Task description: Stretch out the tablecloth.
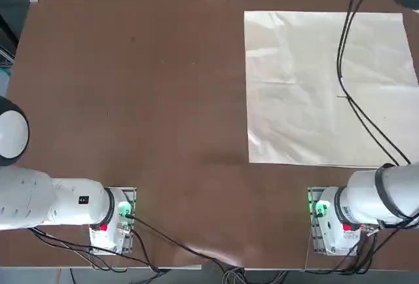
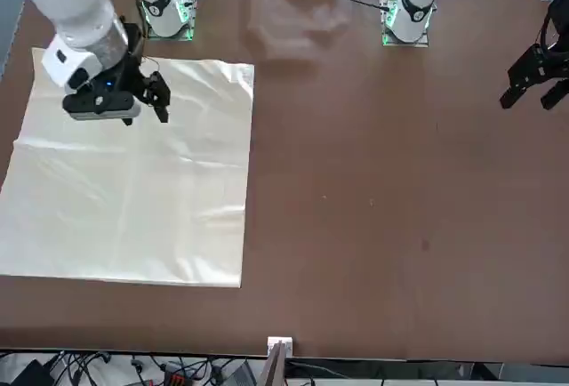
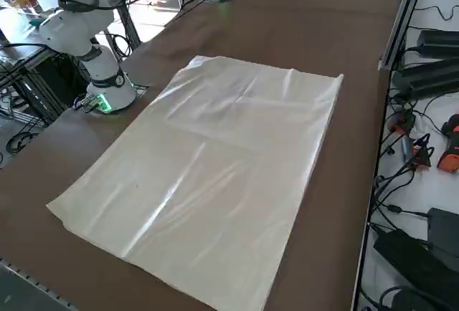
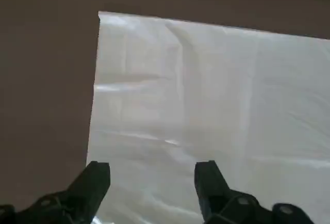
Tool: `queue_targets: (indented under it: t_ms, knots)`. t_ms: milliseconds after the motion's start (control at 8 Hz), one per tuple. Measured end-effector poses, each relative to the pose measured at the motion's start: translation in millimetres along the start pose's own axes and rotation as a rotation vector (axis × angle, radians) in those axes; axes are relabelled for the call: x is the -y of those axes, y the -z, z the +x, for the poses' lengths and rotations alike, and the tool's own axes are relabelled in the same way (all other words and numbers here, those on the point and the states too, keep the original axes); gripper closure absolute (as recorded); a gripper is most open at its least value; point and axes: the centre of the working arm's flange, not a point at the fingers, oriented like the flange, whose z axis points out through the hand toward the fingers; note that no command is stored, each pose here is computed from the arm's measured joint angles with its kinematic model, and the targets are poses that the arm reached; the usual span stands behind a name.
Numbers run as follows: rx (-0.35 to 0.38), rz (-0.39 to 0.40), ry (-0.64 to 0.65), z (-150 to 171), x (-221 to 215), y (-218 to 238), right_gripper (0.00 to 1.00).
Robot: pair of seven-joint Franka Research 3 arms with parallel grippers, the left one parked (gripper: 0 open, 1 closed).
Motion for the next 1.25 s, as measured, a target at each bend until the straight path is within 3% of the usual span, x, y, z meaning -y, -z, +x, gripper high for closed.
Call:
queue_targets:
  t_ms: [250, 625, 1000, 1250]
  knots:
    - [0.024, -0.006, 0.014, 7.3, -55.5, 24.5, 0.00]
    - [0.040, -0.034, -0.018, 13.6, -124.4, 26.2, 0.00]
    - [0.054, -0.040, -0.031, 13.5, -133.6, 22.2, 0.00]
    - [0.097, 0.013, -0.024, 14.4, -124.2, 2.0, 0.00]
